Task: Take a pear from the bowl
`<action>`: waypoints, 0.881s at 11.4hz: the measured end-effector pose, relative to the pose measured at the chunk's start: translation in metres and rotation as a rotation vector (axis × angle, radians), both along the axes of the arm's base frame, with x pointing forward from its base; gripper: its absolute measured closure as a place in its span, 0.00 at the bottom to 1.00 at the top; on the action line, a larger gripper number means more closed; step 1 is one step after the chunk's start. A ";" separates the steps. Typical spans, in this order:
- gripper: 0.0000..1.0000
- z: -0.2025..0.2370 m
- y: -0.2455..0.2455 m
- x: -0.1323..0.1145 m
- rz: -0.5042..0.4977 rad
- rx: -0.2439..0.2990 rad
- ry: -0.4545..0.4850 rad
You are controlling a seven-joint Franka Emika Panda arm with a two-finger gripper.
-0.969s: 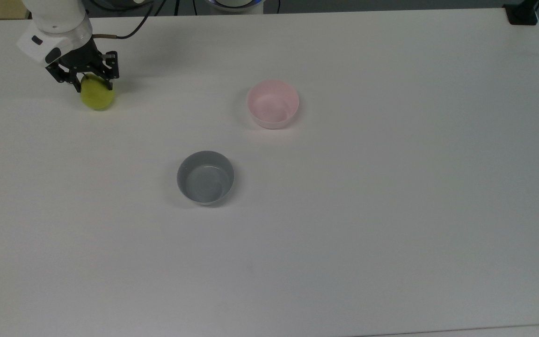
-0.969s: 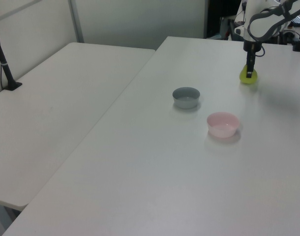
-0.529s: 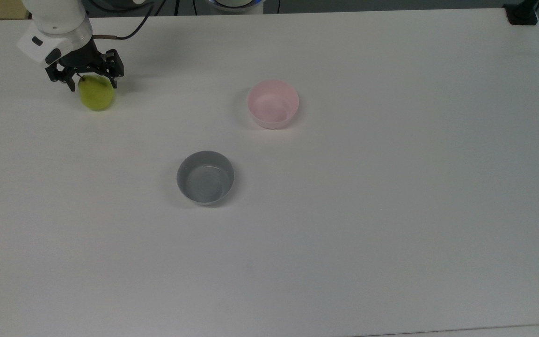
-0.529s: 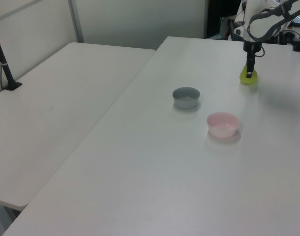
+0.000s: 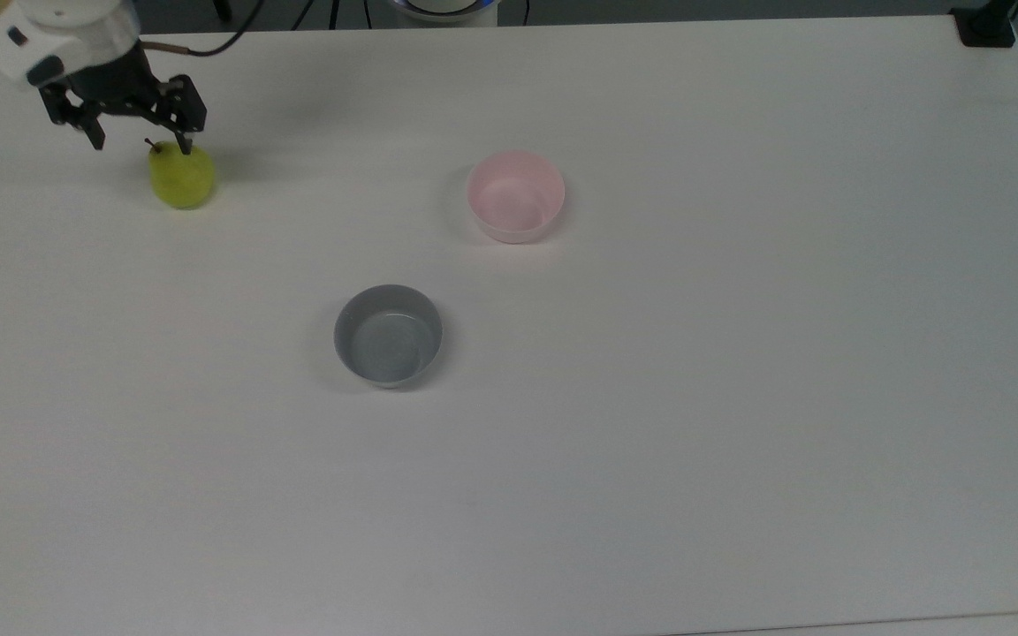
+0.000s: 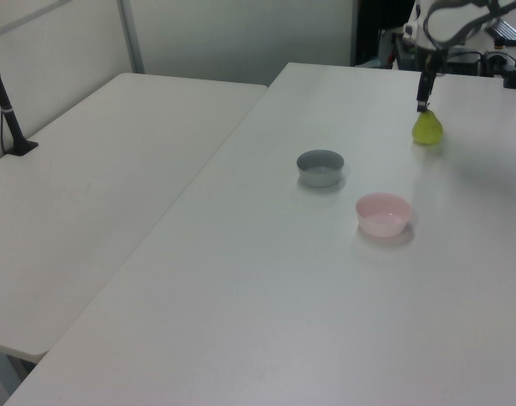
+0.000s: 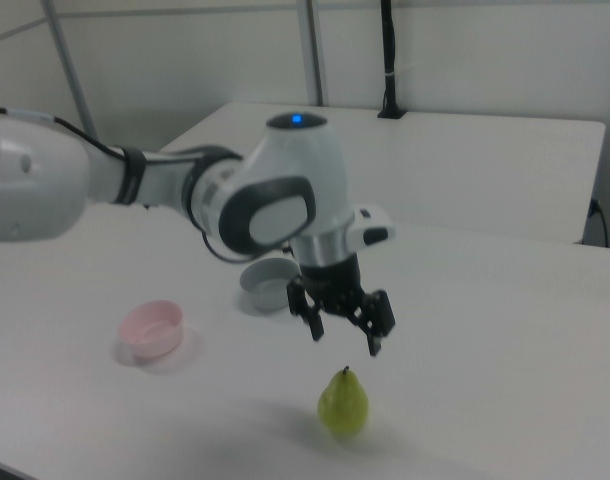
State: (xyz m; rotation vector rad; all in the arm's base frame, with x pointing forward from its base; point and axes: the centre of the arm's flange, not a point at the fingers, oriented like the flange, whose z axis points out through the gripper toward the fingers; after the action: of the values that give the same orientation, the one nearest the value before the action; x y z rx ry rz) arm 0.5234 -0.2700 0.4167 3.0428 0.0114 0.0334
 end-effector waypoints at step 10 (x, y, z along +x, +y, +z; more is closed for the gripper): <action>0.00 0.218 0.147 -0.006 -0.090 0.044 -0.047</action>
State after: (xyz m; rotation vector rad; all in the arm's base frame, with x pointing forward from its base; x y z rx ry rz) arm 0.5173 -0.1234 0.6342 3.0817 -0.1321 0.1000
